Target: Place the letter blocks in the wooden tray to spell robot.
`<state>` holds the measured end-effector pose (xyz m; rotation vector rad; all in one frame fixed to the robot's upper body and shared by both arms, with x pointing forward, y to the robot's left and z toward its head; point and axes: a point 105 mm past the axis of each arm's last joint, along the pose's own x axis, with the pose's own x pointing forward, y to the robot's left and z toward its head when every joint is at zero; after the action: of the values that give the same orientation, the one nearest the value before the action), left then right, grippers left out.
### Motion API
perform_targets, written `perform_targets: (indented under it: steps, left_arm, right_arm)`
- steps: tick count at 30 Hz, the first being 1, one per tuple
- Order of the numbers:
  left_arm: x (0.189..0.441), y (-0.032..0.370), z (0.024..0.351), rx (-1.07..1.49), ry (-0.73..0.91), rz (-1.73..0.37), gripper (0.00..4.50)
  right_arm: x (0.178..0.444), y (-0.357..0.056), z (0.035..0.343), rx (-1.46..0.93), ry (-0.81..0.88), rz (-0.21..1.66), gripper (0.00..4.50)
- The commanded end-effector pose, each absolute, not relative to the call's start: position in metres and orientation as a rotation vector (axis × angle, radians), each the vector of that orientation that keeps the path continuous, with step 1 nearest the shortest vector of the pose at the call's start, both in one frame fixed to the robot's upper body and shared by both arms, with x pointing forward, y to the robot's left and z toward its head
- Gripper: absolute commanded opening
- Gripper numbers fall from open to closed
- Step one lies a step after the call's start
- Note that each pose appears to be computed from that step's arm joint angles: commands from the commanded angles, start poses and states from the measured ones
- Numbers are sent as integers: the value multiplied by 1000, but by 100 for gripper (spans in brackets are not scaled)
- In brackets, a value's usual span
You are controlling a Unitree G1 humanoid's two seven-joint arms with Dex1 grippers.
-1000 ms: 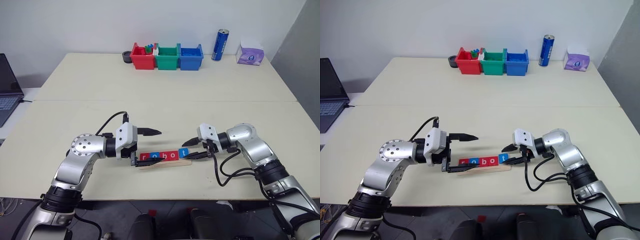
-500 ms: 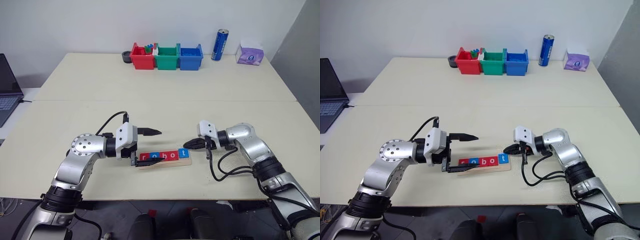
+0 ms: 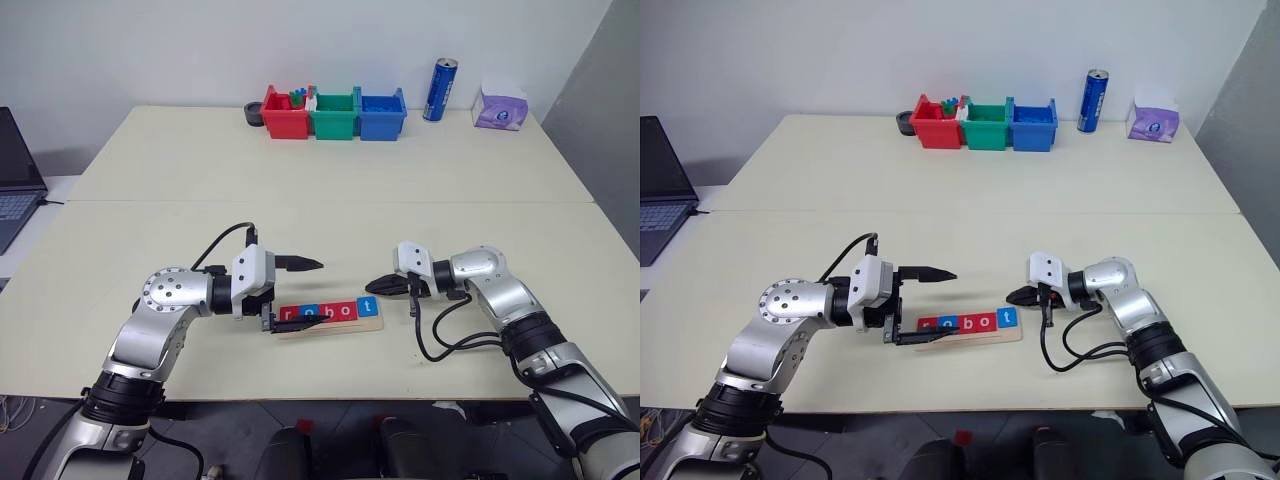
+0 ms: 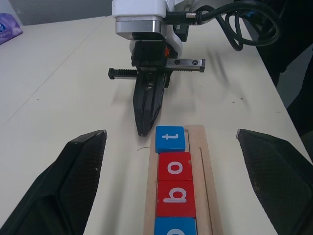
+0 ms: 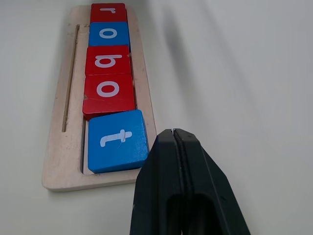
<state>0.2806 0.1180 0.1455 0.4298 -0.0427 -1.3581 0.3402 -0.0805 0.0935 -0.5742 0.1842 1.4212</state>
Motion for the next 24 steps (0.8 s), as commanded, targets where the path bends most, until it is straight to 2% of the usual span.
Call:
perform_targets:
  steps: [1, 24]
  left_arm:
    - [279, 117, 153, 458, -80, -1362, 450]
    - [284, 117, 154, 465, -84, -1358, 450]
  right_arm:
    - [338, -79, 104, -594, 140, 1440, 4]
    - [336, -78, 107, -586, 138, 1446, 4]
